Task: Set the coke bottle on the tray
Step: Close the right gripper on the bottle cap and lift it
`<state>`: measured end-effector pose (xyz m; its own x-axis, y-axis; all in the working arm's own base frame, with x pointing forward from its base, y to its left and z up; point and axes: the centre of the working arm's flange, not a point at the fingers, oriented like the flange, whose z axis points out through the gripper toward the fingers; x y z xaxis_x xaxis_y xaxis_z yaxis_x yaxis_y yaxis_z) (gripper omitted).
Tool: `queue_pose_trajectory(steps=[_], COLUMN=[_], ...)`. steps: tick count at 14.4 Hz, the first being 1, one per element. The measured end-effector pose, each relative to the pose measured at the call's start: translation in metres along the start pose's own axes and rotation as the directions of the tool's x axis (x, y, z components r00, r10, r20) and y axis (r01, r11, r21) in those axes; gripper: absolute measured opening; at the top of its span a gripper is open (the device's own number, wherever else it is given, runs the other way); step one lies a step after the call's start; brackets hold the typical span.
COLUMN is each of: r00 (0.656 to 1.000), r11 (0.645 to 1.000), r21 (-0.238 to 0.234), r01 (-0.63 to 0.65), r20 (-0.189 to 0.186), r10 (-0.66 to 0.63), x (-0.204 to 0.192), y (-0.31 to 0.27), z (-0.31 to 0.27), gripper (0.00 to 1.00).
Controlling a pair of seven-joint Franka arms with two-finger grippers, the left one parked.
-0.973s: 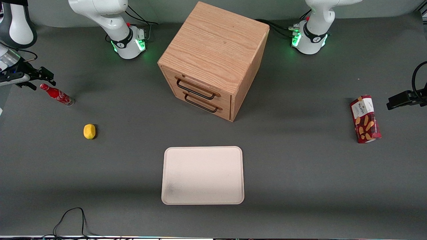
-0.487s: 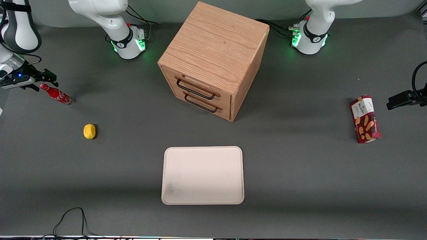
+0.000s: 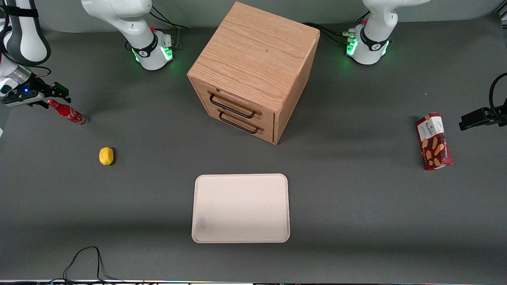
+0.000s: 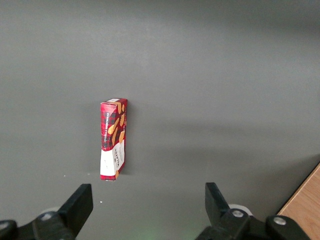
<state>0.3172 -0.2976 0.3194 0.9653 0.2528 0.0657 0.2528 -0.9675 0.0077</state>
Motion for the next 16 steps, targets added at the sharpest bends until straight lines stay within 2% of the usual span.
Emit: queue_pose_trajectory(steps=[5, 6, 7, 8, 11, 13, 16], r00=[1.0, 1.0, 1.0, 1.0, 1.0, 1.0, 1.0], r11=[1.0, 1.0, 1.0, 1.0, 1.0, 1.0, 1.0], r21=[0.002, 0.002, 0.003, 0.003, 0.003, 0.001, 0.001], r01=[0.003, 0.004, 0.004, 0.005, 0.005, 0.005, 0.018], r20=[0.009, 0.011, 0.011, 0.012, 0.013, 0.012, 0.011], r10=[-0.003, -0.004, -0.004, -0.005, -0.005, -0.005, -0.018], x=[-0.0012, -0.0013, -0.0013, -0.0013, -0.0014, -0.0013, -0.0013], y=[0.0006, 0.0006, 0.0006, 0.0006, 0.0007, 0.0013, 0.0014], z=[0.0033, 0.0037, 0.0039, 0.004, 0.0043, 0.0037, 0.0037], gripper=[1.0, 0.95, 0.95, 0.89, 0.52, 0.33, 0.33])
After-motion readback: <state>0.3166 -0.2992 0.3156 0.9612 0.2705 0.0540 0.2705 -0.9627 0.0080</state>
